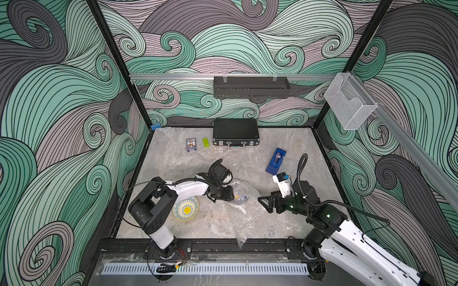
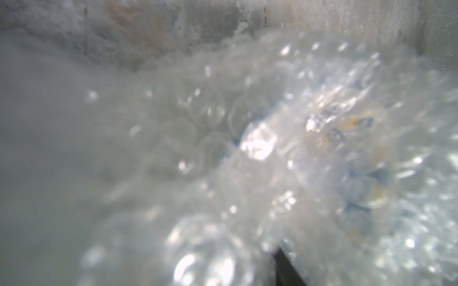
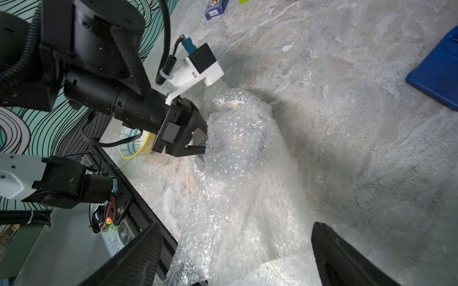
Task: Wrap bowls in bubble wrap
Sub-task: Wrap the bowl in bubble wrap.
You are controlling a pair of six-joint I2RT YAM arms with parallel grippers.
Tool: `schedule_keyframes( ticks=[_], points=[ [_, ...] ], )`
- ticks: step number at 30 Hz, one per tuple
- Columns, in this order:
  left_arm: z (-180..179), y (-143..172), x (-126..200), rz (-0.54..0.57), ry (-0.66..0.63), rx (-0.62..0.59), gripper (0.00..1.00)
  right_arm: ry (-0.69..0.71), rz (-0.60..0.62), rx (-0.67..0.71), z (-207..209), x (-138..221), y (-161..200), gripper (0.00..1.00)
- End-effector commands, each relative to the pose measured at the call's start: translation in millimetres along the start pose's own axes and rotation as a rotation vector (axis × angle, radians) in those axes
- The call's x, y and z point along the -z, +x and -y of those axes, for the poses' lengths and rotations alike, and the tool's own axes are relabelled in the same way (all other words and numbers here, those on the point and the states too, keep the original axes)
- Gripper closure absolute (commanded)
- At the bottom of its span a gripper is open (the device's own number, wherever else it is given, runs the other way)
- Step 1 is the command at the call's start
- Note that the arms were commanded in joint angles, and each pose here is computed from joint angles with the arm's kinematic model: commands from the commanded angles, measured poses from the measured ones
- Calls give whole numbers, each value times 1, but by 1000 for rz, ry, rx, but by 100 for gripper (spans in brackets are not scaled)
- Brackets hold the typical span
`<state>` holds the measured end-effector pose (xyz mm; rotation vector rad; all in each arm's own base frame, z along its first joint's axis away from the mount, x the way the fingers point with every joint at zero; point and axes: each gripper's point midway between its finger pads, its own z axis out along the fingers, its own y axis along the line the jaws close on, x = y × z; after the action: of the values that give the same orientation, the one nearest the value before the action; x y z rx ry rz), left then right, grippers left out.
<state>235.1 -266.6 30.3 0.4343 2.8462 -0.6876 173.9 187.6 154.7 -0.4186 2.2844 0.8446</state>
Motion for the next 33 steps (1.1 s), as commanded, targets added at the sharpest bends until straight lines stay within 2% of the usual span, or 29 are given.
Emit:
schedule_keyframes(
  ticks=[1, 8, 11, 16, 19, 25, 27, 30, 33],
  points=[
    [2, -3, 2, -5, -11, -19, 57, 16, -49, -34, 9, -6, 20, 6],
    [2, -3, 3, -7, -13, -20, 57, -29, -72, -24, 10, -16, 36, 7],
    [2, -3, 3, -8, -12, -23, 57, -51, -42, -6, 8, -18, 35, 6],
    [3, -4, 4, -4, -11, -24, 57, 110, -8, -3, 35, -20, 26, 9],
    [3, -4, 3, -5, -12, -24, 57, 138, 8, 8, 40, -26, 19, 14],
    [3, -4, 3, -8, -13, -24, 58, 124, 58, 51, 36, -33, 2, 30],
    [3, -4, 3, -6, -11, -24, 58, 127, 94, 60, 36, -34, -4, 42],
    [2, -4, 3, -9, -14, -22, 58, 102, 125, 76, 30, -35, -14, 65],
    [3, -4, 2, -10, -13, -26, 59, 86, 130, 93, 24, -35, -21, 78]
  ],
)
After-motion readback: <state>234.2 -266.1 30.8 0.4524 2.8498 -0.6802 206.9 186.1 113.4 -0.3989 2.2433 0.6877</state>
